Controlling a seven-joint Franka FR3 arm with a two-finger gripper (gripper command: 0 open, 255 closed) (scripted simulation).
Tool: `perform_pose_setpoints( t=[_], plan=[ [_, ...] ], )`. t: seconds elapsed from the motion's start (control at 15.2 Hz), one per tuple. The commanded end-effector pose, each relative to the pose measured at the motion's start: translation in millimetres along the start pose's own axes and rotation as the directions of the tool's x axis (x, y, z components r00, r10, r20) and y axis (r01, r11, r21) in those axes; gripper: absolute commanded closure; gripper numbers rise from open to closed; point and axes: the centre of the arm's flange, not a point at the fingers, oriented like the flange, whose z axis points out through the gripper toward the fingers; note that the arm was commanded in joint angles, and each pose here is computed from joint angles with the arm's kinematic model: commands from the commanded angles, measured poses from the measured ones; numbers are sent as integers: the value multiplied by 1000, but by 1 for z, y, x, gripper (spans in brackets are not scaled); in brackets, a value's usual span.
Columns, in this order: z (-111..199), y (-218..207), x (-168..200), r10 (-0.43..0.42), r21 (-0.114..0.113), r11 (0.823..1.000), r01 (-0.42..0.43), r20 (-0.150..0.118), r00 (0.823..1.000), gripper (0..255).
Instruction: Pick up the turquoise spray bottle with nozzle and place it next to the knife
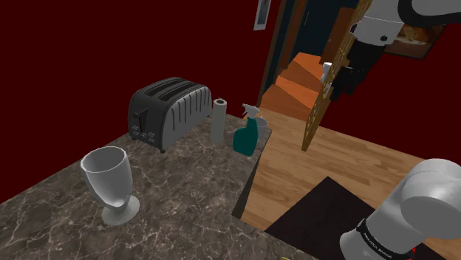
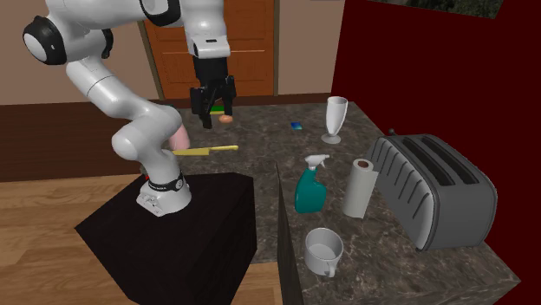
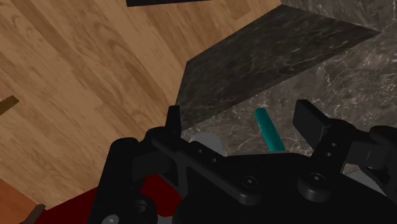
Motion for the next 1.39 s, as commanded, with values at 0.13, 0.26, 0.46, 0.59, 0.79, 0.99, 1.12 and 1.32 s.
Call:
perform_pose_setpoints(
  t=[0.13,0.26,0.46,0.59,0.79,0.99,1.12,1.32],
  plan=[
    [11,-7,23,-36,8,999,36,4,999,0],
    [22,-14,46,-72,15,997,72,8,997,0],
    [39,-28,80,-125,27,992,125,13,992,0],
    [51,-38,102,-161,35,986,160,16,987,0],
    [67,-54,134,-214,48,976,213,20,977,0],
    [84,-72,165,-266,60,963,264,24,964,0],
    [96,-86,186,-301,69,952,298,26,953,0],
    [113,-107,215,-352,81,934,349,28,936,0]
  ],
)
